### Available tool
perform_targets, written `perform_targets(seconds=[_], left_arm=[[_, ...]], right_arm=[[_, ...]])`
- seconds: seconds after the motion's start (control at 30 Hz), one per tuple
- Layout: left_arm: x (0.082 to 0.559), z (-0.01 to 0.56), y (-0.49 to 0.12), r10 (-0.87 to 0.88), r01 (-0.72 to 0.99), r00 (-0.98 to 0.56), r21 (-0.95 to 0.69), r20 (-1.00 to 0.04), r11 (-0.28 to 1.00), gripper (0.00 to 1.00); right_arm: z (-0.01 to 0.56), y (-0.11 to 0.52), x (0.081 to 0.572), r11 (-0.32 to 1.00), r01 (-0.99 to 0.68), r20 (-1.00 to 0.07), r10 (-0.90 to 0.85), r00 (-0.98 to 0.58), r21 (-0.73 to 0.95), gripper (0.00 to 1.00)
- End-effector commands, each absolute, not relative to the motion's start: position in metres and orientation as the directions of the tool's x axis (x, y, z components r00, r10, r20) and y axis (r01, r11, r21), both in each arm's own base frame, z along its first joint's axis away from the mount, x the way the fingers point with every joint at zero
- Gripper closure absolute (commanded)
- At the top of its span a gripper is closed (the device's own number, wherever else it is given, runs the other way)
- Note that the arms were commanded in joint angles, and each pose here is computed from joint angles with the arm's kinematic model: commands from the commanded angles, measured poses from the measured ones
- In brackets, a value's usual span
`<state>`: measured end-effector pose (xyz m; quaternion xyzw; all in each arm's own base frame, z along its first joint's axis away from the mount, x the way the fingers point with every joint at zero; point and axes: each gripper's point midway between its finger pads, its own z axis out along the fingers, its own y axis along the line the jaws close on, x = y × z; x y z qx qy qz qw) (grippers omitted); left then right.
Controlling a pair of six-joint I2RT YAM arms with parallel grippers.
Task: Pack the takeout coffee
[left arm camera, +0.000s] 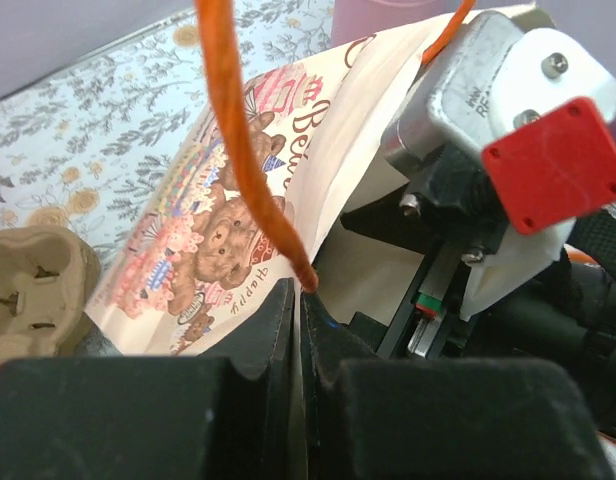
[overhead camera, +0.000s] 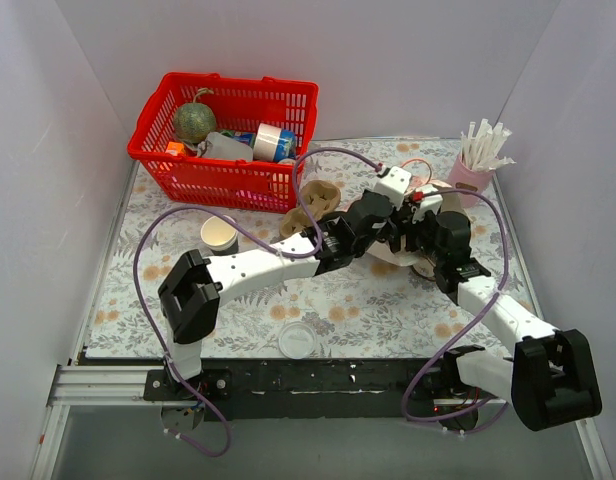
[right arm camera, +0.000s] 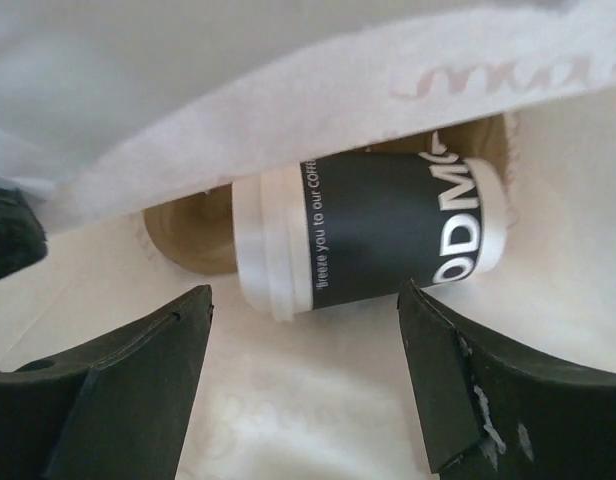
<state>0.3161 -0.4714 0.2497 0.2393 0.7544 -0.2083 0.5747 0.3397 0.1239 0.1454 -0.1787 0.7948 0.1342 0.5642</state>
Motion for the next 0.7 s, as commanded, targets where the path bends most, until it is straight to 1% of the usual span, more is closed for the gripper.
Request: perform_targets(seconds=[0.0, 0.2, 0.3, 0.33, 0.4, 0.53, 0.67], left_arm=[[0.275, 0.263, -0.495, 0.043, 0.698, -0.333, -0.216, -0.942, 0.682, 1.00], [0.274, 0.258, -0.491, 0.008, 0.687, -0.413, -0.306, -0.911, 0.659, 1.00], [0.276, 0.256, -0.486, -0.016, 0.655, -0.429, -0.323, -0.903, 0.683, 1.00], [0.277, 0.256, -0.484, -0.047, 0.626, -0.453, -0.355, -0.890, 0.694, 1.00], [0.285, 0.258, -0.476, -0.083, 0.571, -0.455, -0.362, -0.887, 0.737, 1.00], [0.292, 0.257, -0.464, -0.126, 0.497, -0.464, -0.376, -0.877, 0.782, 1.00], [0.289, 0.262, -0.466, -0.164, 0.484, -0.488, -0.422, -0.857, 0.767, 1.00]], right_arm=[[0.164, 0.159, 0.343, 0.800, -0.590, -0.977, -0.196, -0.087, -0.108, 0.17], [0.153, 0.176, 0.338, 0.712, -0.680, -0.966, -0.259, -0.021, -0.177, 0.17], [0.163, 0.184, 0.332, 0.705, -0.696, -0.983, -0.183, 0.003, -0.134, 0.18], [0.169, 0.186, 0.328, 0.704, -0.698, -0.989, -0.144, 0.042, -0.132, 0.18], [0.174, 0.191, 0.319, 0.689, -0.718, -0.994, -0.099, 0.044, -0.101, 0.18], [0.173, 0.195, 0.309, 0.676, -0.729, -0.994, -0.101, 0.051, -0.106, 0.19], [0.160, 0.201, 0.316, 0.714, -0.688, -0.988, -0.150, 0.031, -0.130, 0.20]])
